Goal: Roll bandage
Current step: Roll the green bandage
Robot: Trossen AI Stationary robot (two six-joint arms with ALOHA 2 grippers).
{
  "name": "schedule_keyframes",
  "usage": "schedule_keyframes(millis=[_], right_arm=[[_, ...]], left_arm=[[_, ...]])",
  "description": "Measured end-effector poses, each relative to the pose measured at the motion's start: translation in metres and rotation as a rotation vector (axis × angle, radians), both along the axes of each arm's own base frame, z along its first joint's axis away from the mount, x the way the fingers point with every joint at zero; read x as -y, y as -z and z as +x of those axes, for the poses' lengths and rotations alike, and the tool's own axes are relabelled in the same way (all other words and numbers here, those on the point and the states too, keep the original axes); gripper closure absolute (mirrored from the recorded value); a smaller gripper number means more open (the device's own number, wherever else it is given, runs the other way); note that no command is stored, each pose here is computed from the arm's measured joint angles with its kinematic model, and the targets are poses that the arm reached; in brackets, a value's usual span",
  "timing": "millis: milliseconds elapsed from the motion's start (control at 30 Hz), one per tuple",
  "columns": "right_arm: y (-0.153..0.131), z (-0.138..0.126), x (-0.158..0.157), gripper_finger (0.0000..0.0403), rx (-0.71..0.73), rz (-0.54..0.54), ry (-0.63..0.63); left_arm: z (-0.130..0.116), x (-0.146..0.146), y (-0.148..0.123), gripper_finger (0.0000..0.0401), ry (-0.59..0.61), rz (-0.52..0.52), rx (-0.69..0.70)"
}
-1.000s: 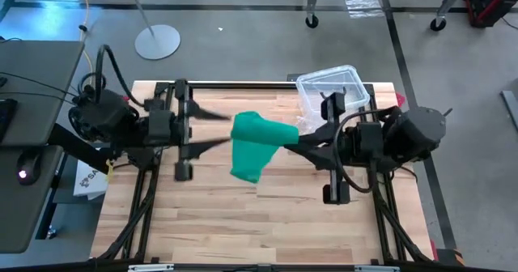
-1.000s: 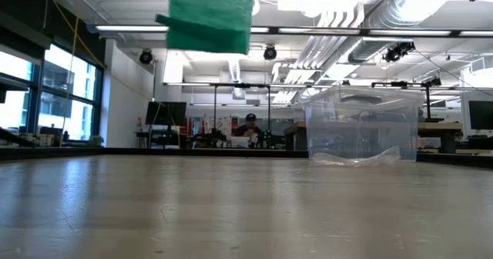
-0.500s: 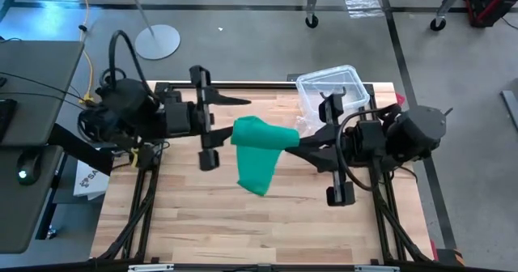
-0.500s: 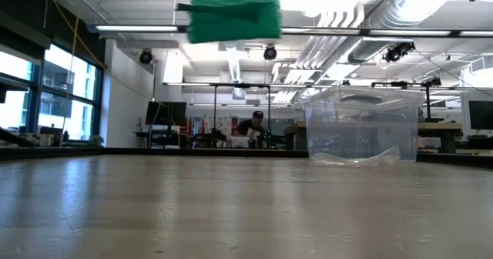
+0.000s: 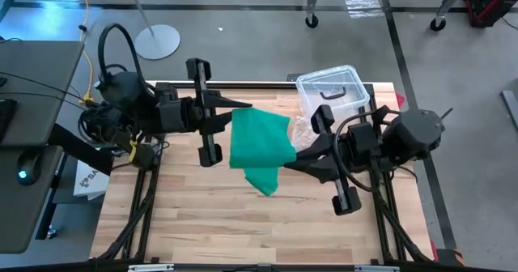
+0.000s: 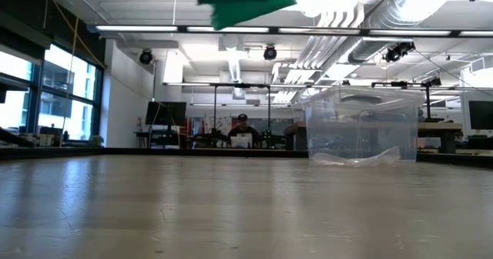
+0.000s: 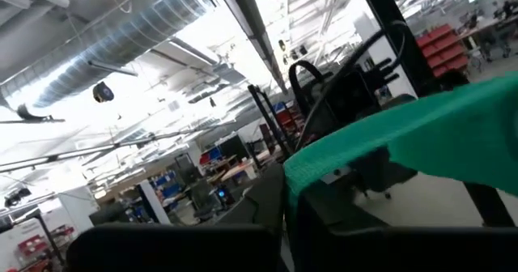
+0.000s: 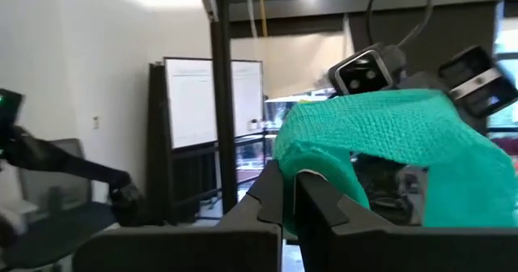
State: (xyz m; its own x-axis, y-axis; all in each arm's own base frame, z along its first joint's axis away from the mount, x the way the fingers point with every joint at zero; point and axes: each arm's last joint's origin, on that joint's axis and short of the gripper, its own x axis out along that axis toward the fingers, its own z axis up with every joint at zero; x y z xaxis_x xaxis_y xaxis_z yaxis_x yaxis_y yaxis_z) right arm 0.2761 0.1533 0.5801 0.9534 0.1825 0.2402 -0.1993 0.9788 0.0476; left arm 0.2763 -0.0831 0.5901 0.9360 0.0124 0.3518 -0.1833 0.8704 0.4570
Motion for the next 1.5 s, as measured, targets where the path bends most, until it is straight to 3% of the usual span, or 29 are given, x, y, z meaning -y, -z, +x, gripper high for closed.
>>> schedule_keyframes(millis=[200,500,700,1000,1300,1500], right_arm=[[0.001,0.000,-0.001,0.0402,-0.010,0.008,-0.042],[0.001,0.000,-0.001,0.0402,-0.007,0.003,-0.028],[0.001,0.000,-0.001,0.0402,-0.007,-0.015,0.031],[-0.001,-0.005,-0.001,0.0402,-0.007,-0.025,0.096],[0.000,-0.005,0.000,0.0402,-0.018,-0.047,0.132],[0.000,-0.005,0.000,0.0402,-0.014,-0.047,0.127]], left_arm=[[0.002,-0.007,0.000,0.0398,-0.021,0.002,-0.005],[0.006,-0.006,0.018,0.0391,-0.023,0.050,-0.188],[0.002,0.003,0.024,0.0344,-0.002,0.027,-0.263],[-0.017,-0.002,0.030,0.0274,-0.097,-0.039,-0.386],[-0.034,0.000,0.044,0.0260,-0.086,-0.087,-0.557],[-0.027,0.003,0.039,0.0260,-0.061,-0.112,-0.493]])
